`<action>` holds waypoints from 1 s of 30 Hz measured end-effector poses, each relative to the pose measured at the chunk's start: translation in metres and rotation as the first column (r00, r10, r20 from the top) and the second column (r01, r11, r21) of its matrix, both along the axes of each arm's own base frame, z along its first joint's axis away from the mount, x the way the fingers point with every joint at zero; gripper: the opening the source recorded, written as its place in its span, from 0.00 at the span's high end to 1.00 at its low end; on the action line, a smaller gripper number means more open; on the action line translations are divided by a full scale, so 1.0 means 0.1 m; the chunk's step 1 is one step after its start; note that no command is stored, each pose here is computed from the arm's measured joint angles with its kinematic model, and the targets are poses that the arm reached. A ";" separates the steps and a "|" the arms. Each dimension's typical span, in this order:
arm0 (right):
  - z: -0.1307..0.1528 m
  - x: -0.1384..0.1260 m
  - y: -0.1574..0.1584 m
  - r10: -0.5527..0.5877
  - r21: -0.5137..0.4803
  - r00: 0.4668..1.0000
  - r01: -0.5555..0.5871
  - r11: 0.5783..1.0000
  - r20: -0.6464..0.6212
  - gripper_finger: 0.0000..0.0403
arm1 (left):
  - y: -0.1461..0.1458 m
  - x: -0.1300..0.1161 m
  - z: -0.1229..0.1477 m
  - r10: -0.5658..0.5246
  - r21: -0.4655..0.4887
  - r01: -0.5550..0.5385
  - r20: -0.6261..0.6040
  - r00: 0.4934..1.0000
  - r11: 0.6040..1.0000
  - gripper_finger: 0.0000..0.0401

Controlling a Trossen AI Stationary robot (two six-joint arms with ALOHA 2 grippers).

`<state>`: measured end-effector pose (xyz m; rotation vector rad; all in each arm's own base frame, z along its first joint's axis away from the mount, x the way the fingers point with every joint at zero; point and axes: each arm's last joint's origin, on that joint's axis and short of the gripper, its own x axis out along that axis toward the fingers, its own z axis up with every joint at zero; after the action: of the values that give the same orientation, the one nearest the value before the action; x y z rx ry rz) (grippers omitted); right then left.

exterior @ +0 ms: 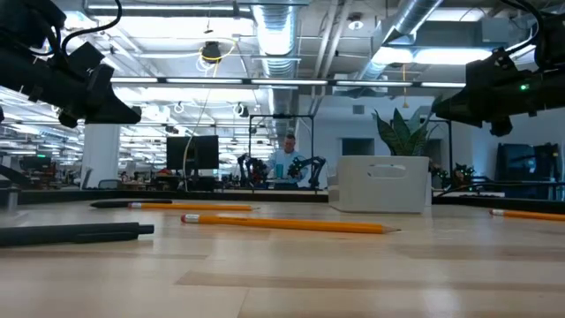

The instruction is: Sort pens & pencils

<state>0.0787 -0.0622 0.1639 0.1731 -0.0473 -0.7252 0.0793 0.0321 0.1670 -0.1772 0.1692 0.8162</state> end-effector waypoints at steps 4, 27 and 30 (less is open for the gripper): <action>0.00 0.00 0.00 0.000 0.000 1.000 0.000 1.000 0.000 0.70 | 0.00 0.00 0.00 0.000 0.000 0.000 0.000 1.000 1.000 0.88; 0.04 -0.01 -0.01 -0.030 0.005 0.998 0.030 1.000 0.050 0.70 | 0.00 0.01 0.01 0.005 -0.052 -0.001 0.067 0.998 0.999 0.88; 0.08 -0.01 -0.01 -0.034 0.053 0.992 0.028 0.998 0.119 0.70 | 0.00 0.01 0.01 0.014 -0.075 -0.008 0.091 0.996 0.997 0.88</action>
<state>0.0774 -0.0629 0.1715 0.2652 -0.1464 -0.7468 0.0799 0.0319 0.1679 -0.2858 0.1130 0.8115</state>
